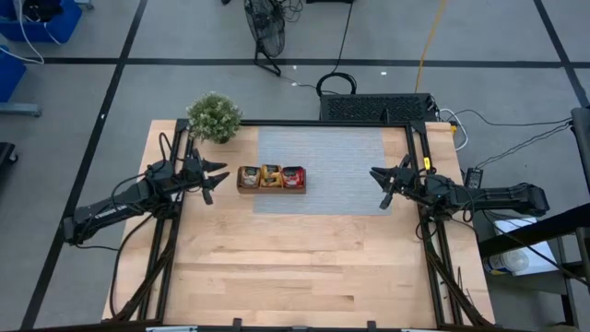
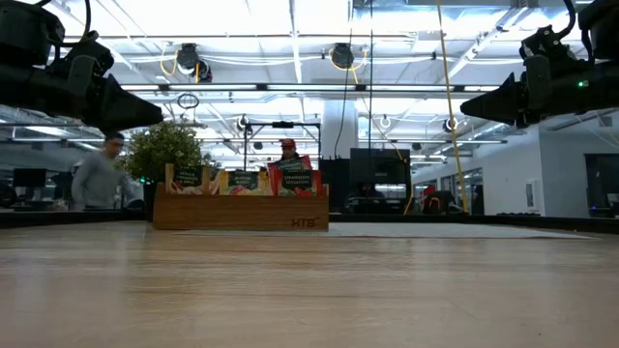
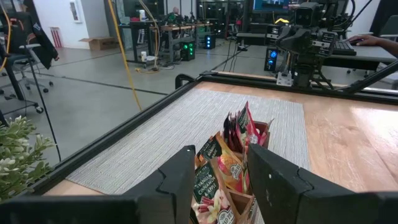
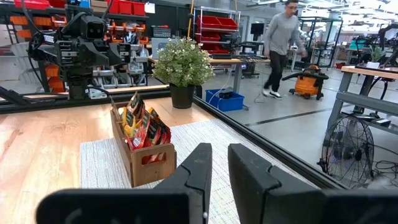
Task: Pick & Place Tea
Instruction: Return to Home Position
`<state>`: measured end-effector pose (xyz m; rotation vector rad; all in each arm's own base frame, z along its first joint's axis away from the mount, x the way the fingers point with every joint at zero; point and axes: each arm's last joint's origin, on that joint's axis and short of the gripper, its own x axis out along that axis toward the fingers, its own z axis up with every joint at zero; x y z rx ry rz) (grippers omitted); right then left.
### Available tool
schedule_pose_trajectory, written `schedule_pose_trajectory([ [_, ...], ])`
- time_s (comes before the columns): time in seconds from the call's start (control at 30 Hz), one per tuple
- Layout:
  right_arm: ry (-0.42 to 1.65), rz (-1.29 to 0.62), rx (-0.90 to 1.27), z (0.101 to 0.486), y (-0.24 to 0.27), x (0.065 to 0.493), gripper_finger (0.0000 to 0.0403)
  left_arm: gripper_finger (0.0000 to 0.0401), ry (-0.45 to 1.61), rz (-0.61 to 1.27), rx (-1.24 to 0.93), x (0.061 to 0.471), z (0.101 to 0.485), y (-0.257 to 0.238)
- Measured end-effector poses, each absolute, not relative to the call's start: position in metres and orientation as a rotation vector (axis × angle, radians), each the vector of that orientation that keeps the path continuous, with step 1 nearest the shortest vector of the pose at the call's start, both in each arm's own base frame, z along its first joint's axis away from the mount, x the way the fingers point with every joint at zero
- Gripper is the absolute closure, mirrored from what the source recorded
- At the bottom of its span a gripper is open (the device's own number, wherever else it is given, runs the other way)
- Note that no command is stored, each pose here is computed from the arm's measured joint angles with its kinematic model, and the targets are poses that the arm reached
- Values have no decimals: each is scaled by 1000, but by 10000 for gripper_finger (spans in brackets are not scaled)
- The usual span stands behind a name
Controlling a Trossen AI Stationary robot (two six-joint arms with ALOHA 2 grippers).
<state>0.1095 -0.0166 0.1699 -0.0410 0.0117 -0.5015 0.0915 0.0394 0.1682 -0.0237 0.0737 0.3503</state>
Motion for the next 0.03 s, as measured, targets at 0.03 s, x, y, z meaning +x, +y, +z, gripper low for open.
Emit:
schedule_pose_trajectory([
  [0.03, 11, -502, -41, 170, -17, 109, 358, 254, 74, 350, -24, 91, 168, 39],
])
